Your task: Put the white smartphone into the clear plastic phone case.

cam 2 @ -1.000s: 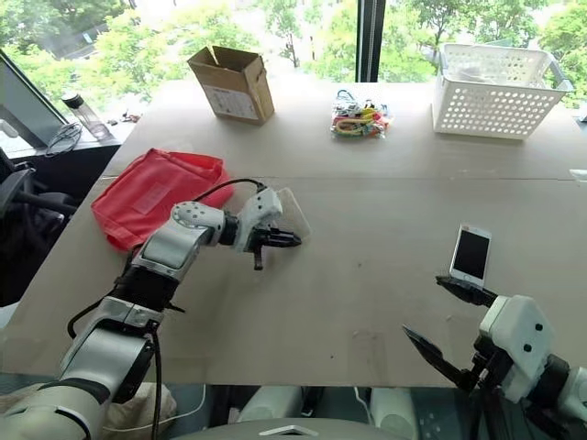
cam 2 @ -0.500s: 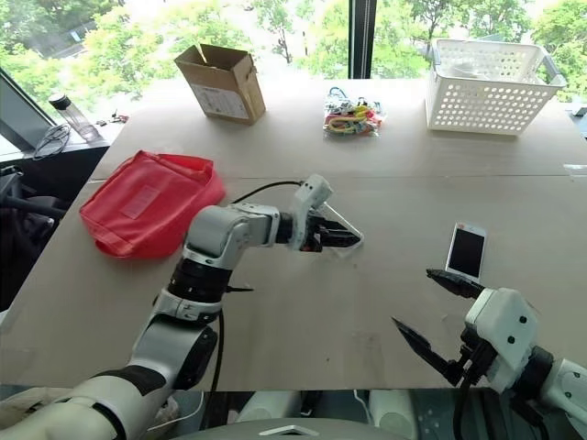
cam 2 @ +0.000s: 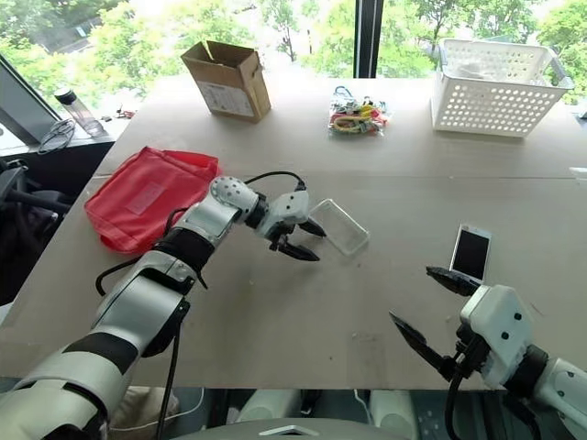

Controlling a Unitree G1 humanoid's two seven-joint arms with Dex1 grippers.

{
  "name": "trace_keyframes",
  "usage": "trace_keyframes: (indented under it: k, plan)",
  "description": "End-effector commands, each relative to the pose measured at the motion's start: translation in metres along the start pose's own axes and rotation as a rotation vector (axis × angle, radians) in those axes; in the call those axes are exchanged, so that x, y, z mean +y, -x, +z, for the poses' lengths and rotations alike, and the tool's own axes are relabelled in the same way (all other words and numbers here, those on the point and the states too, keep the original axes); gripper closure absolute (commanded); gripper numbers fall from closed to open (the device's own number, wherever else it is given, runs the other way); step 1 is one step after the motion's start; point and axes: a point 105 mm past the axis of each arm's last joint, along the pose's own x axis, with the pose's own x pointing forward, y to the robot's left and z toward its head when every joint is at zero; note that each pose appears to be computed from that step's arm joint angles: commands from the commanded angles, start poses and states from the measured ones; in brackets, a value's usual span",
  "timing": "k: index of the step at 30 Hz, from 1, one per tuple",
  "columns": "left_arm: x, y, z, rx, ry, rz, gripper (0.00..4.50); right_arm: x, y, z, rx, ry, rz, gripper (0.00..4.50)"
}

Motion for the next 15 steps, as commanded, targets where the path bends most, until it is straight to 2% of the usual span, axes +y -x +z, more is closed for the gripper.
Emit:
trace_keyframes:
  k: [1,3,4,5,6,7,10,15]
  plan:
    - [0.003,0.000,-0.013,0.023,0.037,0.034,2.26,0.005,0.002,0.012,-0.045,0.033,-0.010,0.00]
    - [0.000,0.001,-0.011,-0.012,0.064,0.017,3.24,0.005,0.003,0.012,-0.047,0.028,-0.017,0.00]
    - [0.000,0.002,-0.008,-0.042,0.054,0.019,3.56,0.006,0.003,0.011,-0.046,0.025,-0.019,0.00]
    - [-0.001,0.004,-0.005,-0.068,0.045,0.022,4.14,0.007,0.003,0.011,-0.046,0.024,-0.020,0.00]
    - [0.000,0.007,0.001,-0.104,0.051,0.024,4.48,0.007,0.003,0.010,-0.045,0.022,-0.021,0.00]
    - [0.000,0.011,0.008,-0.145,0.063,0.013,4.48,0.008,0.003,0.010,-0.046,0.021,-0.021,0.00]
    - [-0.001,0.022,0.025,-0.212,0.023,-0.013,3.48,0.007,0.000,0.012,-0.052,0.023,-0.017,0.00]
    - [0.008,0.018,0.026,-0.145,-0.057,0.037,1.21,0.003,-0.002,0.013,-0.049,0.034,-0.009,0.00]
